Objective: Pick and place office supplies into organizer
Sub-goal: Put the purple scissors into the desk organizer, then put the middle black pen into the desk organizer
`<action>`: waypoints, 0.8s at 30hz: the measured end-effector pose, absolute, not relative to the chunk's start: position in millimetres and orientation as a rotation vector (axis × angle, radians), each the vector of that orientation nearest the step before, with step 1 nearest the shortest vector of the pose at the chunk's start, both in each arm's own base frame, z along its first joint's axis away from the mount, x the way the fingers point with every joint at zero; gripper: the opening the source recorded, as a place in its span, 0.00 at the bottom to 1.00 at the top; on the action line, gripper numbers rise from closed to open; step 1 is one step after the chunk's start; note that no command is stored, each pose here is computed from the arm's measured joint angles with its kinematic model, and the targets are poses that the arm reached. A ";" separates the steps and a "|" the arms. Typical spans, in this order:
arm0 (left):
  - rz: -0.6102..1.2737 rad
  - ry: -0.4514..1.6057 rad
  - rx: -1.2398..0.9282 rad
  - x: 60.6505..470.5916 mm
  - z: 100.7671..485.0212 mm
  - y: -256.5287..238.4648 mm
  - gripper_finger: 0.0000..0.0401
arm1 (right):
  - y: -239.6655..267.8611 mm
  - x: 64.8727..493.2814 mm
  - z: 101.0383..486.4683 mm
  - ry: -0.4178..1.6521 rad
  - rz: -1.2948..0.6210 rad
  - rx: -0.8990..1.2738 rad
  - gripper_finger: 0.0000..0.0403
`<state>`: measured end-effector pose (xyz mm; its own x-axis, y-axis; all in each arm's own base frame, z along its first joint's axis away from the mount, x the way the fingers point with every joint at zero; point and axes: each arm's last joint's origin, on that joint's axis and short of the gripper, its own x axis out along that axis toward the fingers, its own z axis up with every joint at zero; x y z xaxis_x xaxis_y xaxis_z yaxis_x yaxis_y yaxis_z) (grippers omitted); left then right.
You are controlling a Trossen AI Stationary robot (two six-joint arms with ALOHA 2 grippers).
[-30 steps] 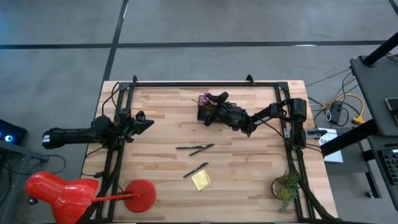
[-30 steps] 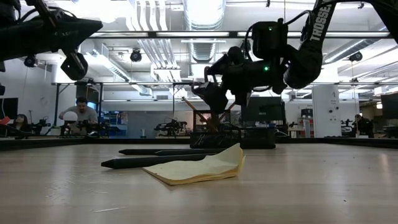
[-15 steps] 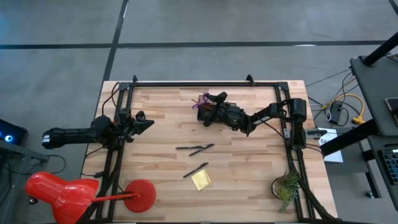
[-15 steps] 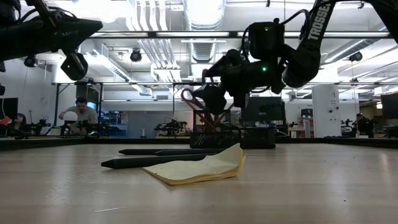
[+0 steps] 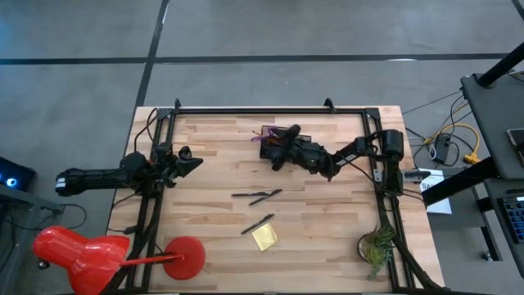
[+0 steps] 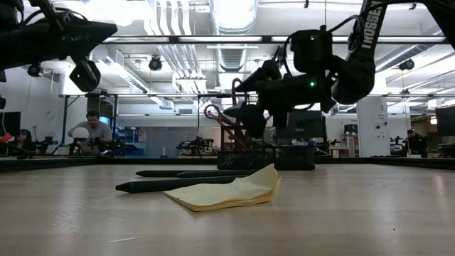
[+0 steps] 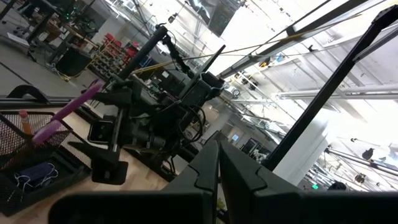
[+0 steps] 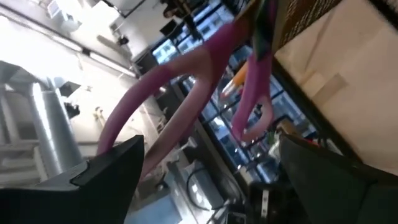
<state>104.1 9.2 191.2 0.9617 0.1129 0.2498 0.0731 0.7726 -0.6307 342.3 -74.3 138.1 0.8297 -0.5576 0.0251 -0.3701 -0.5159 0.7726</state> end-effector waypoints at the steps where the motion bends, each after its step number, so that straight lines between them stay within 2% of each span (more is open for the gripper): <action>1: 0.022 -0.282 -0.690 104.1 191.1 9.2 0.00 | -73.0 341.2 138.3 -0.675 -0.272 2.171 0.89; 7: 0.022 -0.282 -0.690 104.1 191.1 9.2 0.00 | -62.3 329.4 126.5 -0.619 -0.298 2.180 0.89; 24: 0.022 -0.282 -0.690 104.1 191.1 9.2 0.00 | -25.7 287.8 112.2 -0.459 -0.148 2.210 0.89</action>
